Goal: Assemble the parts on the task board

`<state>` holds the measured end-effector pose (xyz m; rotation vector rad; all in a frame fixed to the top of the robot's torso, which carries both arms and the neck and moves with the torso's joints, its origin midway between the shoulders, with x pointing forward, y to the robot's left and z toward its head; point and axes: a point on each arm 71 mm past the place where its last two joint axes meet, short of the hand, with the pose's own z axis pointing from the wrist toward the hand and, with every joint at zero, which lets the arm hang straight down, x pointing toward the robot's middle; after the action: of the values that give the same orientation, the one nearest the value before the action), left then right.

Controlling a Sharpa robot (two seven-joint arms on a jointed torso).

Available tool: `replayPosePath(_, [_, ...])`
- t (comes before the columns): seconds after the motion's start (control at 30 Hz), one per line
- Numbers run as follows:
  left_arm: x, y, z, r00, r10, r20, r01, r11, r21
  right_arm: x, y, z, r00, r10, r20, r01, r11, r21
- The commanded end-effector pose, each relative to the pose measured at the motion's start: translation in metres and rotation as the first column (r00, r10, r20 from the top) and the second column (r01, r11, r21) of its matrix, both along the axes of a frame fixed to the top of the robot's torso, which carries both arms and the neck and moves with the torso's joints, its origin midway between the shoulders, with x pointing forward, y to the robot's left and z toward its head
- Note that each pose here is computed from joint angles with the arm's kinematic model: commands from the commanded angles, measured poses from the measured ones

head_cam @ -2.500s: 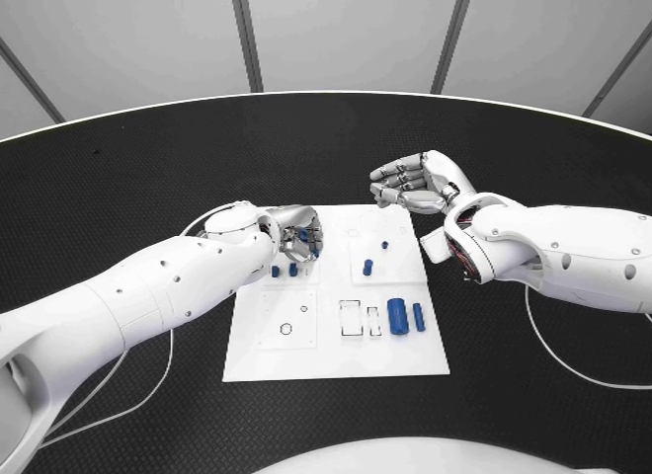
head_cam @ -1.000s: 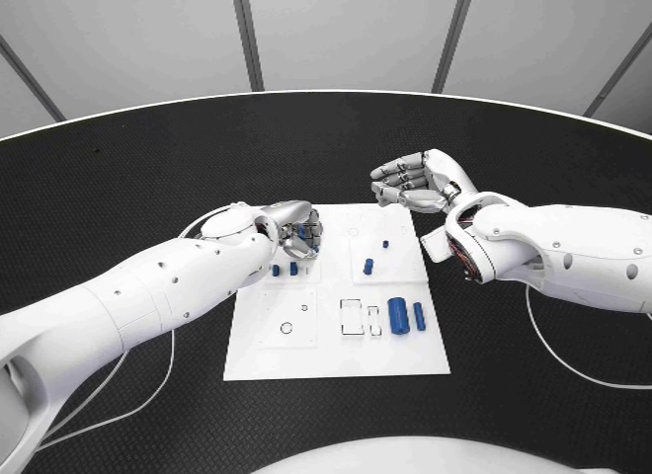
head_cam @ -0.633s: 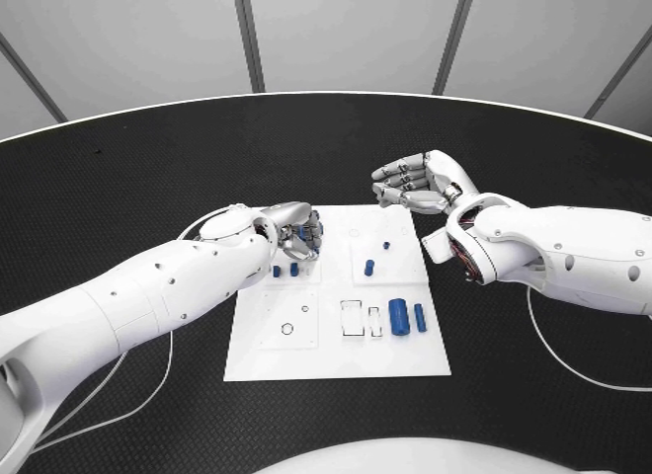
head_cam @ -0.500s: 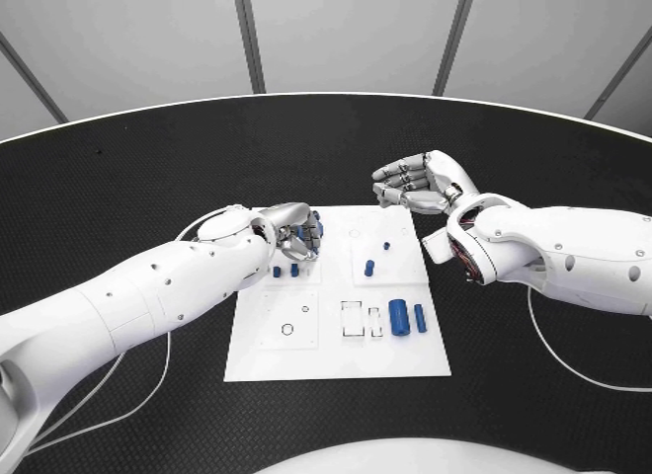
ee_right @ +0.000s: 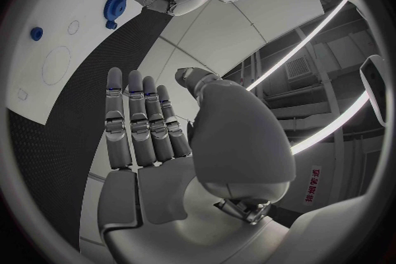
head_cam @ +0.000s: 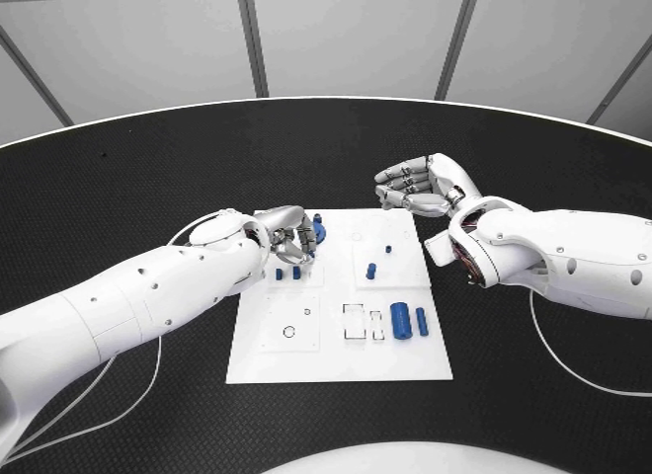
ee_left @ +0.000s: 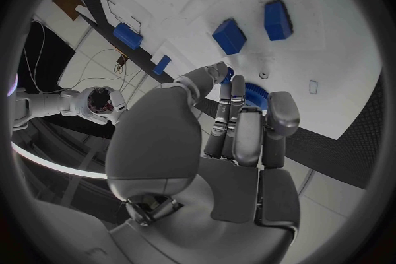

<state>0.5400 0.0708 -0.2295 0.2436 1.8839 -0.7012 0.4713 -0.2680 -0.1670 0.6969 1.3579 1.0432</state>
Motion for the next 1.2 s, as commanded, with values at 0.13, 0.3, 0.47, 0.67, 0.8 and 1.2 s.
replayPosePath(0.13, [-0.0008, 0.011, 0.003, 1.0, 0.012, 0.002, -0.012, 1.0, -0.007, 0.001, -0.001, 0.0, 1.0, -0.001, 0.0, 0.001, 1.0, -0.001])
replayPosePath(0.3, [-0.0002, 0.02, 0.0077, 1.0, 0.028, 0.0, -0.028, 0.999, -0.019, 0.001, -0.001, -0.001, 1.0, -0.003, 0.0, 0.003, 1.0, -0.002])
replayPosePath(0.47, [0.0013, 0.029, 0.0139, 0.999, 0.045, -0.003, -0.045, 0.998, -0.033, 0.002, -0.002, -0.001, 1.0, -0.003, 0.0, 0.003, 1.0, -0.003])
replayPosePath(0.67, [0.0037, 0.039, 0.0188, 0.998, 0.067, -0.006, -0.067, 0.997, -0.04, 0.002, -0.002, -0.001, 1.0, -0.003, 0.0, 0.003, 1.0, -0.004])
replayPosePath(0.8, [0.0051, 0.043, 0.0191, 0.997, 0.076, -0.016, -0.077, 0.996, -0.035, 0.003, -0.002, -0.001, 1.0, -0.004, -0.001, 0.004, 1.0, -0.004])
replayPosePath(1.2, [0.0095, 0.046, 0.0165, 0.995, 0.09, -0.036, -0.09, 0.996, -0.016, 0.003, -0.002, -0.001, 1.0, -0.003, -0.001, 0.003, 1.0, -0.004])
